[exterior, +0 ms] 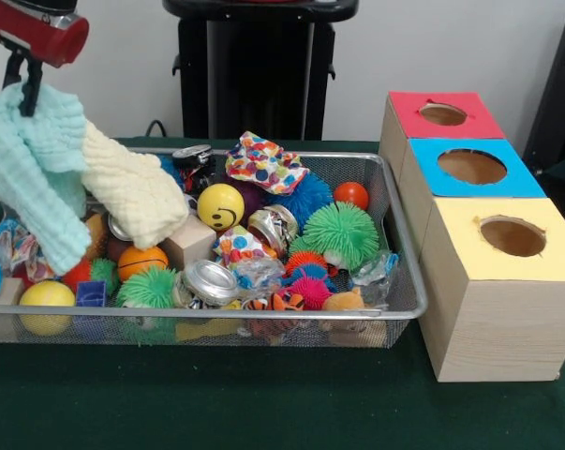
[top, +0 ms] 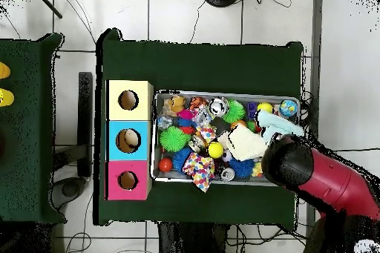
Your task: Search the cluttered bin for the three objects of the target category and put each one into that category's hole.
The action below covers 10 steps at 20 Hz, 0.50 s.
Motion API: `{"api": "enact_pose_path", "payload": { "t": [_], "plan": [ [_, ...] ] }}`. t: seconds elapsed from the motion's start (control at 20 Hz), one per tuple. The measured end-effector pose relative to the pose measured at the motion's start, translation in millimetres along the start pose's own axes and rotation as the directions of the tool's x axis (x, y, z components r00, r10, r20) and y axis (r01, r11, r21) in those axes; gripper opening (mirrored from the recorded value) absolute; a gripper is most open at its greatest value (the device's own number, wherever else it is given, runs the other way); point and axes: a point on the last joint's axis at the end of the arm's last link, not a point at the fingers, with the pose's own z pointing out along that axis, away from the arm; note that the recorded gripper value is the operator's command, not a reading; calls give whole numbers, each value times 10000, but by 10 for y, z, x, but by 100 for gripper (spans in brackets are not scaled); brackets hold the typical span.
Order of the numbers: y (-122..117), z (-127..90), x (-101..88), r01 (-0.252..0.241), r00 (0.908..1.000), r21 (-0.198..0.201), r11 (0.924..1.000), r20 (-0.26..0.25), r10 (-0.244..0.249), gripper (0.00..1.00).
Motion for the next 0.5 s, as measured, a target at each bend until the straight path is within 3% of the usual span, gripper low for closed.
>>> {"api": "enact_pose_path", "payload": {
  "t": [0.1,0.15,0.5],
  "plan": [
    [15,5,-7,6,10000,-43,10000,7,-6,0],
    [35,11,-18,13,10000,-104,9999,21,-13,100],
    [49,29,-28,0,10000,-188,9998,13,0,100]
  ]
}}
